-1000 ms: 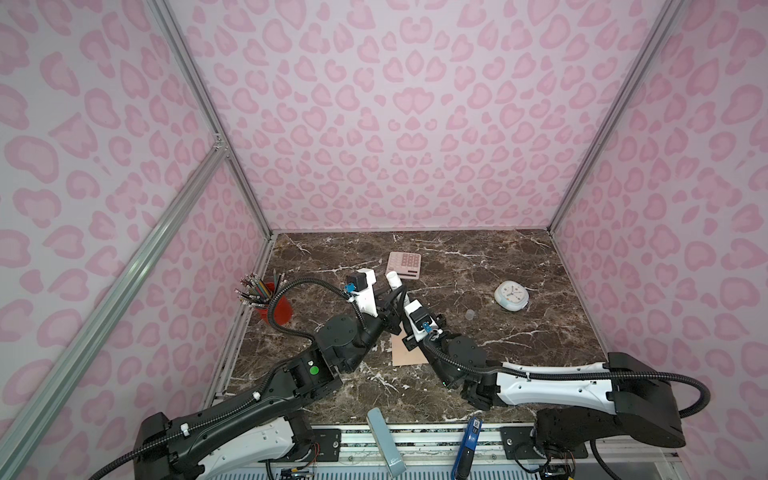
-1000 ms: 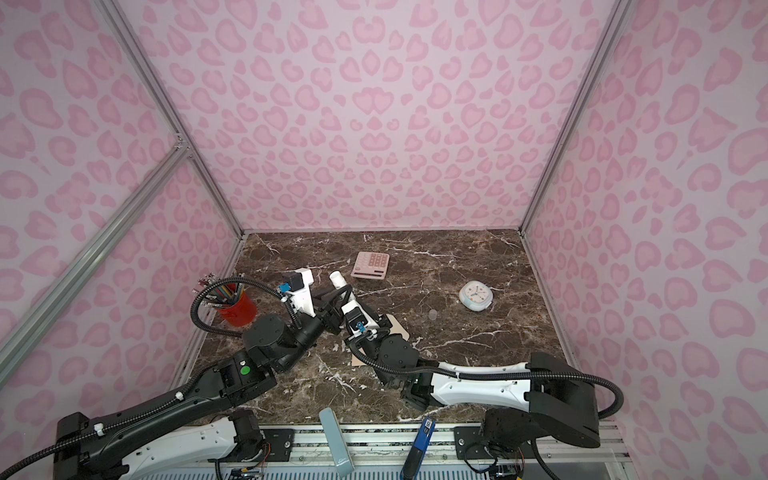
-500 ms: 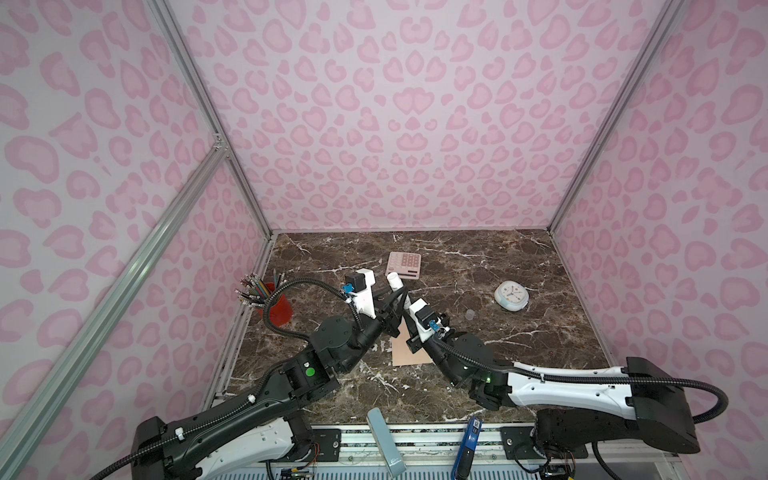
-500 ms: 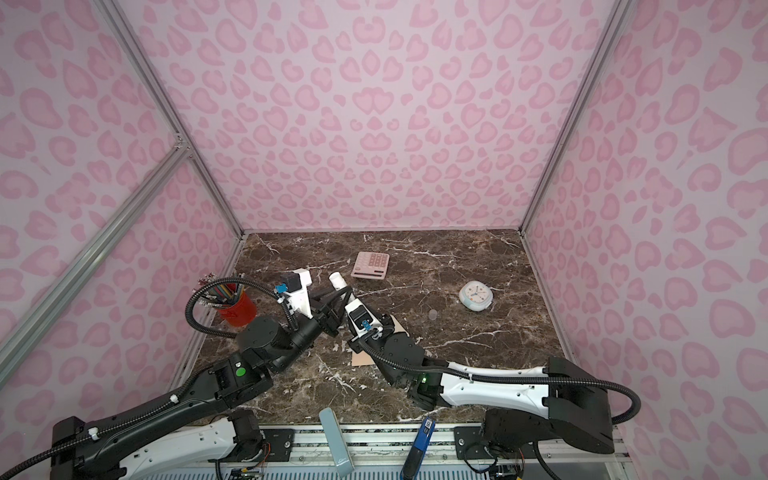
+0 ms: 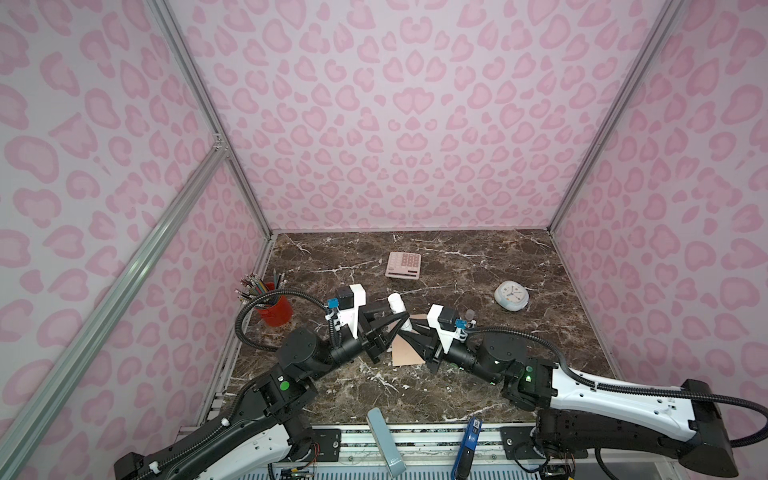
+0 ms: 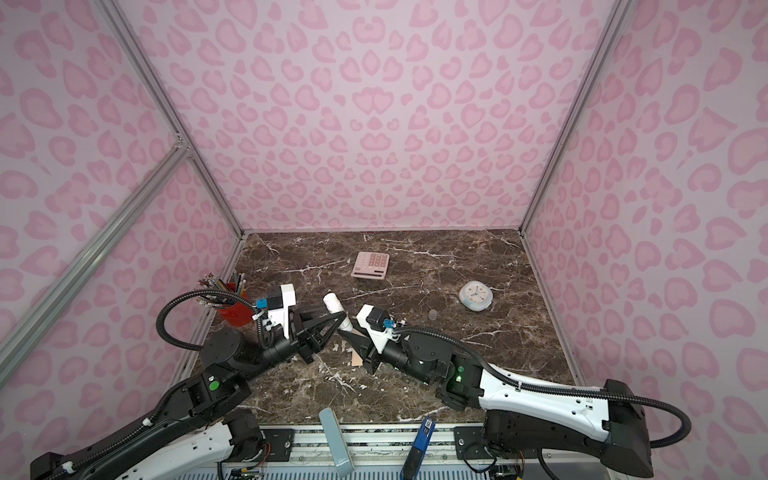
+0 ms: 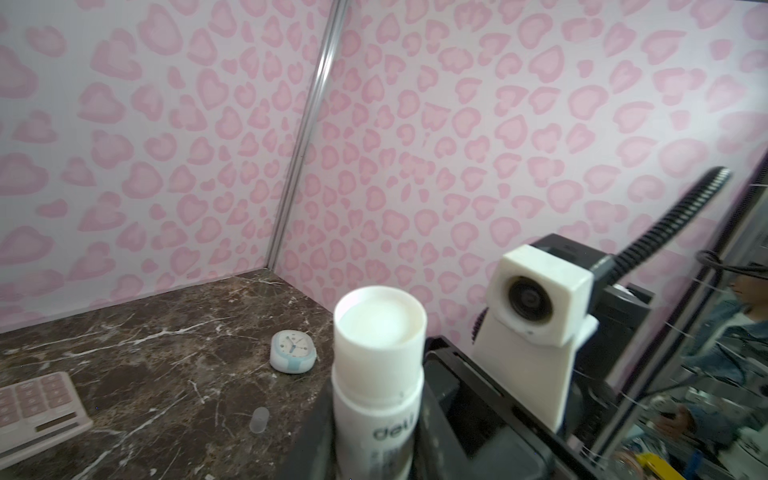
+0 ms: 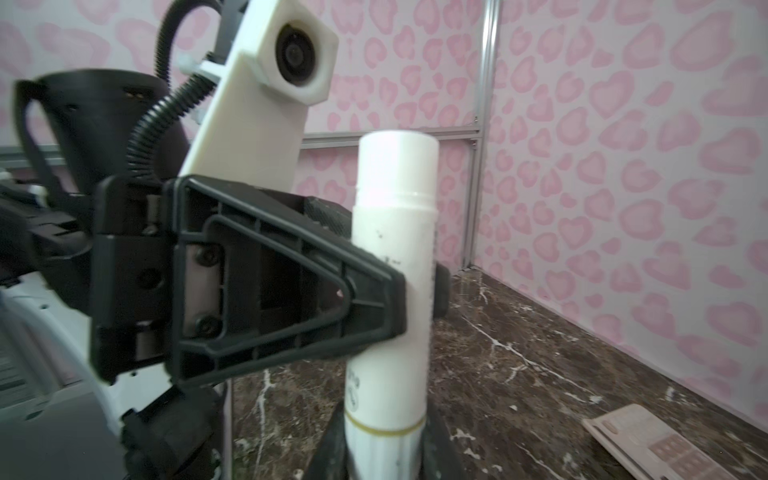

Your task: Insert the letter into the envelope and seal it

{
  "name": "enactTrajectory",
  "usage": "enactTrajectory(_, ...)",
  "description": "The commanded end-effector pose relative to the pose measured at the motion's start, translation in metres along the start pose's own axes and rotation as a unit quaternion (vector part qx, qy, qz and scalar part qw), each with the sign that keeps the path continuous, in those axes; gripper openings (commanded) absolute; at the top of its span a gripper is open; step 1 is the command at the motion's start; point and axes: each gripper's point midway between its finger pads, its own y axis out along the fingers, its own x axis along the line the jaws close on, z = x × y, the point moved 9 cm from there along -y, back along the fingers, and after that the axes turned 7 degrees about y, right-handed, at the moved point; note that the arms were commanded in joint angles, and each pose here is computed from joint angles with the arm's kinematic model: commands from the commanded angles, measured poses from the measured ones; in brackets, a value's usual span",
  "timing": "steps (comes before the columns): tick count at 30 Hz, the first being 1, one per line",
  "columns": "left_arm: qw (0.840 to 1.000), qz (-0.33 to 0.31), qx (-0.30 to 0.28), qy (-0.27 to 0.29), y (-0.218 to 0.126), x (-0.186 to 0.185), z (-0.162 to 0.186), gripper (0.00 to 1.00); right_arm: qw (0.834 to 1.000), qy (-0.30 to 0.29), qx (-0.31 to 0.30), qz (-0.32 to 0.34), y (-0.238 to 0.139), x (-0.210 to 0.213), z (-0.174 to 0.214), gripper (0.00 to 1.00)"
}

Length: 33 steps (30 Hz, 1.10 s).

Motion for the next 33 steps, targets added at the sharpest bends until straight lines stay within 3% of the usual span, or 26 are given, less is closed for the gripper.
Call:
enactTrajectory(1, 0.988, 0.134, 0.067, -0.036, -0.009, -0.023, 0.015, 0.05, 0.995, 0.029, -0.001, -0.097, -0.009, 0.014, -0.011, 0.1)
enactTrajectory(10, 0.981, 0.167, 0.084, -0.051, -0.01, -0.026, 0.023, 0.04, 0.986, 0.071, 0.03, -0.148, -0.016, 0.011, -0.012, 0.13)
enactTrajectory(13, 0.985, 0.144, 0.082, -0.046, -0.009, -0.022, 0.023, 0.04, 0.99, 0.058, 0.04, -0.122, -0.016, 0.006, -0.009, 0.29)
enactTrajectory(17, 0.996, 0.039, 0.07, -0.024, -0.009, -0.009, 0.014, 0.04, 0.998, 0.009, 0.044, -0.038, -0.023, -0.009, 0.002, 0.51)
enactTrajectory(20, 0.996, -0.08, 0.049, -0.007, -0.012, 0.008, 0.002, 0.04, 0.998, -0.031, 0.043, 0.042, -0.031, -0.025, 0.017, 0.58)
enactTrajectory(26, 0.974, -0.225, -0.02, 0.009, -0.014, 0.03, -0.015, 0.04, 0.988, -0.077, 0.01, 0.13, -0.034, -0.039, 0.034, 0.61)
enactTrajectory(33, 0.956, -0.286, -0.063, -0.01, 0.013, 0.049, -0.011, 0.04, 0.964, -0.137, -0.073, 0.214, -0.015, -0.031, 0.032, 0.61)
